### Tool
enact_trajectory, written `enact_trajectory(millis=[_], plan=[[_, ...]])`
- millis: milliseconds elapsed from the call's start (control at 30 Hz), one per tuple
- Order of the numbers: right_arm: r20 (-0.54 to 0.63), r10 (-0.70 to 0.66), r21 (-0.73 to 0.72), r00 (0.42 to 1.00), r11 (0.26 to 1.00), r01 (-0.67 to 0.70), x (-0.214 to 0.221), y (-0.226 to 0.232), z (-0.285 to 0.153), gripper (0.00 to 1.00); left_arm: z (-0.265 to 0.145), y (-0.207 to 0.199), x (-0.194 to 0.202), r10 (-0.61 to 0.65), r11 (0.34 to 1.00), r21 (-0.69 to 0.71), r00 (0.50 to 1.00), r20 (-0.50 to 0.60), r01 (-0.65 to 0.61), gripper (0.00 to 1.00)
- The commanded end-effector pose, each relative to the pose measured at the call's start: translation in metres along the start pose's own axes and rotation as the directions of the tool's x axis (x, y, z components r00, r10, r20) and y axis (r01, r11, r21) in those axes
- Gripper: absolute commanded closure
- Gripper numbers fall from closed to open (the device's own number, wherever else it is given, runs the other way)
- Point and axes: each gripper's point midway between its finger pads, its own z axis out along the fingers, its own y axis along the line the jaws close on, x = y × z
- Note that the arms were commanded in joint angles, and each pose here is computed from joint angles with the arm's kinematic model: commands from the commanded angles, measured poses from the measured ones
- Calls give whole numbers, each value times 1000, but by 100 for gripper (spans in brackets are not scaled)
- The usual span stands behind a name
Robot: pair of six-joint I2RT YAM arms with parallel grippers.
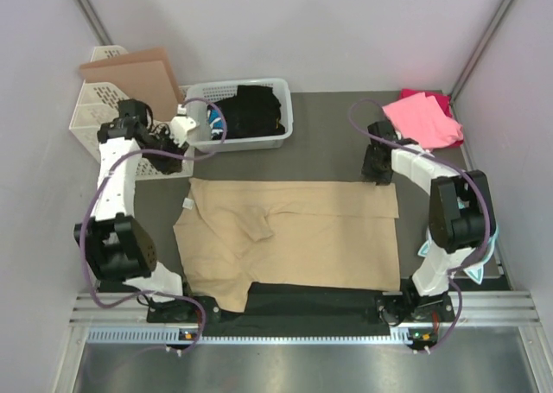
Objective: Fold and stack the t-shirts
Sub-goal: Fold the flattened tshirt in 1/3 of the way
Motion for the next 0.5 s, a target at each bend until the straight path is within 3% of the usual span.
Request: enact_trajectory(millis=[0,100,200,467], plan=[[225,-60,-45,973,996,71,-48,30,-83,55,-36,-118,-12,113,945,306,993,40,-120,69],[294,-101,2,950,994,105,-50,31,-122,52,-37,-178,25,225,887,426,973,-59,-179,69],[302,-111,-16,947,993,121,-28,29,-148,51,-38,-208,71,292,852,489,945,-149,-186,70],[166,-102,-103,981,987,120,77,-7,-162,51,-45,-227,145,386,835,513,876,-289,-199,71]])
